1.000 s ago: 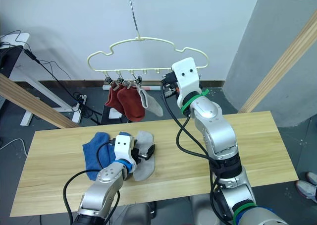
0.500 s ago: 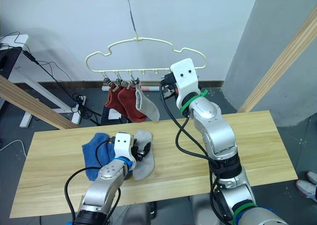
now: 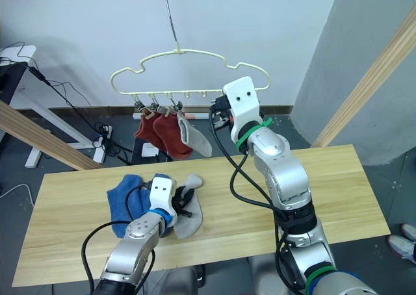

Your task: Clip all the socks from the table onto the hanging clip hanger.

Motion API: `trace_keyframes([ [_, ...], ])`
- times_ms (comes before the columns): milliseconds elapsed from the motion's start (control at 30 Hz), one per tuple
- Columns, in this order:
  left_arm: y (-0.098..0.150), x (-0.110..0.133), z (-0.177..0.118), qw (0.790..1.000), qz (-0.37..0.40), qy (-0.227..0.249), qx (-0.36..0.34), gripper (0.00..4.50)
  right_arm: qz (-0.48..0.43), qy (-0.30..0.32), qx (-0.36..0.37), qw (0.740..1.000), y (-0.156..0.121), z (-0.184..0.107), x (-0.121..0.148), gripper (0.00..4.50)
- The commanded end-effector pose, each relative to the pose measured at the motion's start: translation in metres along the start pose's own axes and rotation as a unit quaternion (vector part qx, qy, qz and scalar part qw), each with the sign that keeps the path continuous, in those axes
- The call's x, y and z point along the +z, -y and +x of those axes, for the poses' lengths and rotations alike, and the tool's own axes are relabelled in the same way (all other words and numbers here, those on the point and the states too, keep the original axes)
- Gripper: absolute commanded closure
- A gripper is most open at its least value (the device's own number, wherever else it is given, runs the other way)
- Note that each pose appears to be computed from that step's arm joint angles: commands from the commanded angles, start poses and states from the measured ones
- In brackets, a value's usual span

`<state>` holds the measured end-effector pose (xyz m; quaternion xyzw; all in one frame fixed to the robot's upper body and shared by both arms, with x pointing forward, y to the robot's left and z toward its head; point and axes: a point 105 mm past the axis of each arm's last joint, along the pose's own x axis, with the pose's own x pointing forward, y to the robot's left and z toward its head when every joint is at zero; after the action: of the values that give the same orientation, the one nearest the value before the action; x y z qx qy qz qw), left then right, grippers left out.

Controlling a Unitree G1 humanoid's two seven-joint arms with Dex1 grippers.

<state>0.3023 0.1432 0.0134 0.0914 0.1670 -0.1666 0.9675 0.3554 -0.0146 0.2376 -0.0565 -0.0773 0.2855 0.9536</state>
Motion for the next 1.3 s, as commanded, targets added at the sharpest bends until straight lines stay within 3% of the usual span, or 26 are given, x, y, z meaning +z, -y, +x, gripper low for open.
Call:
trace_keyframes([
  [33, 0.02, 0.015, -0.004, 0.994, 0.065, 0.056, -0.063, 3.93, -0.006, 0.035, 0.008, 0.999, -0.005, -0.002, 0.019, 4.5],
  [100, 0.028, 0.033, -0.006, 0.987, 0.087, 0.107, -0.086, 4.43, -0.006, 0.034, 0.007, 0.999, -0.005, -0.002, 0.018, 4.5],
  [300, 0.037, 0.081, -0.014, 0.958, 0.107, 0.245, -0.102, 4.47, -0.005, 0.036, 0.006, 0.999, -0.004, -0.002, 0.019, 4.5],
  [600, 0.032, 0.126, -0.018, 0.924, 0.154, 0.348, -0.046, 4.47, 0.009, 0.034, 0.014, 0.999, -0.006, -0.003, 0.02, 4.5],
  [1300, 0.038, 0.143, -0.01, 0.91, 0.174, 0.373, -0.057, 4.47, 0.039, 0.014, 0.037, 0.998, -0.016, -0.004, 0.016, 4.5],
])
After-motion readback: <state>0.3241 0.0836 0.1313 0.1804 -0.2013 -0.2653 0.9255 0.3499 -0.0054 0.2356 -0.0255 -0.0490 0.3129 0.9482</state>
